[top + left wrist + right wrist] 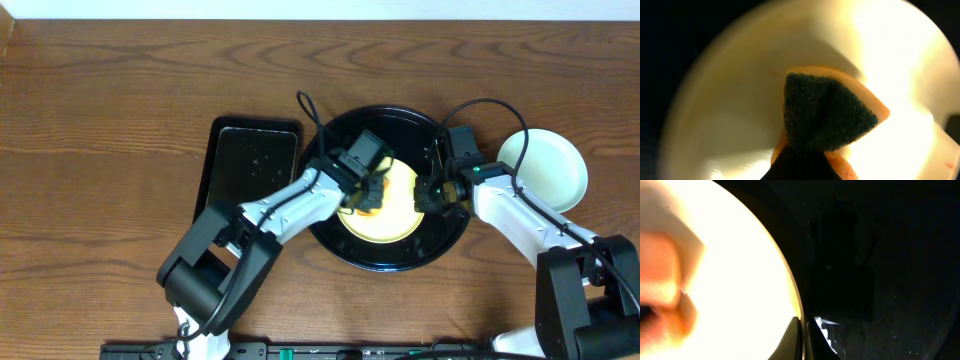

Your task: Clean dirty plates on tray and stack at the side

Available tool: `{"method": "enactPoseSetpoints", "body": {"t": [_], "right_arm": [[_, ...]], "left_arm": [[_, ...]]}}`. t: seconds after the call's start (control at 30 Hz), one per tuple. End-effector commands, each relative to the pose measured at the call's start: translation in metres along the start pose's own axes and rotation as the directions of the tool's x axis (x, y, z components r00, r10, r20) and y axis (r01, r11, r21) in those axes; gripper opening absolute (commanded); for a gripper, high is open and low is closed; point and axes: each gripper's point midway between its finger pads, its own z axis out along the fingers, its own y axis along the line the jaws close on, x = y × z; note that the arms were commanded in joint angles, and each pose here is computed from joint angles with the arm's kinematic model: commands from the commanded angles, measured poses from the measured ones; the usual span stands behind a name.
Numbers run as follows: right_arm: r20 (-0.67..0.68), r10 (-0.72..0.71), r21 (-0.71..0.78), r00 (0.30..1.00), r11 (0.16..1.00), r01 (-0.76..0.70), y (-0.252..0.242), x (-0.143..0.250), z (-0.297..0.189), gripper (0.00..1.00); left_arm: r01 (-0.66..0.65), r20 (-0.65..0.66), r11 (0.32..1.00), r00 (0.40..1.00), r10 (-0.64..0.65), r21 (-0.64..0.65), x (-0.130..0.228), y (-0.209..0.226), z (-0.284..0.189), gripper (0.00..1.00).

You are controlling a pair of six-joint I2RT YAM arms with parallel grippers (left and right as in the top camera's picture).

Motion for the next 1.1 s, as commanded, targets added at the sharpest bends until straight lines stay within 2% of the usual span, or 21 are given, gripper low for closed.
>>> {"method": "enactPoseSetpoints", "body": {"t": [0.0,0.2,0.3,0.43,0.63,0.83,0.97,1.07], "right_arm": [[-0.009,0.007,0.014,1.0,1.0,-0.007,-0.001,0.004,0.003,0.01],[-0.008,0.001,0.014,1.0,1.0,-0.001,-0.001,0.004,0.003,0.01],[0.002,-0.042,0.01,0.999,0.999,0.042,0.0,0.001,0.002,0.01],[0.053,-0.103,0.002,0.993,0.995,0.103,0.005,-0.011,-0.005,0.01],[0.22,-0.15,0.071,0.964,0.988,0.137,0.004,-0.048,-0.046,0.01],[0.395,-0.262,0.255,0.881,0.952,0.169,-0.014,-0.076,-0.112,0.01],[0.443,-0.379,0.395,0.812,0.896,0.203,-0.025,-0.084,-0.152,0.01],[0.452,-0.421,0.452,0.786,0.868,0.206,-0.028,-0.084,-0.168,0.01]], "left_arm": [[-0.08,0.052,0.993,0.995,0.085,-0.089,-0.024,0.028,-0.008,0.08],[-0.183,0.121,0.979,0.974,0.193,-0.086,-0.055,0.024,-0.069,0.08],[-0.164,0.17,0.983,0.97,0.175,-0.078,-0.062,0.026,-0.102,0.07],[-0.122,0.164,0.988,0.977,0.137,-0.098,-0.058,0.045,-0.13,0.07],[-0.018,0.108,0.987,0.993,0.035,-0.157,-0.052,0.093,-0.135,0.07],[0.088,0.119,0.977,0.991,-0.066,-0.194,-0.06,0.136,-0.137,0.07],[0.145,0.126,0.967,0.985,-0.12,-0.212,-0.063,0.159,-0.139,0.08],[0.173,0.124,0.96,0.981,-0.148,-0.222,-0.063,0.171,-0.138,0.08]]}}
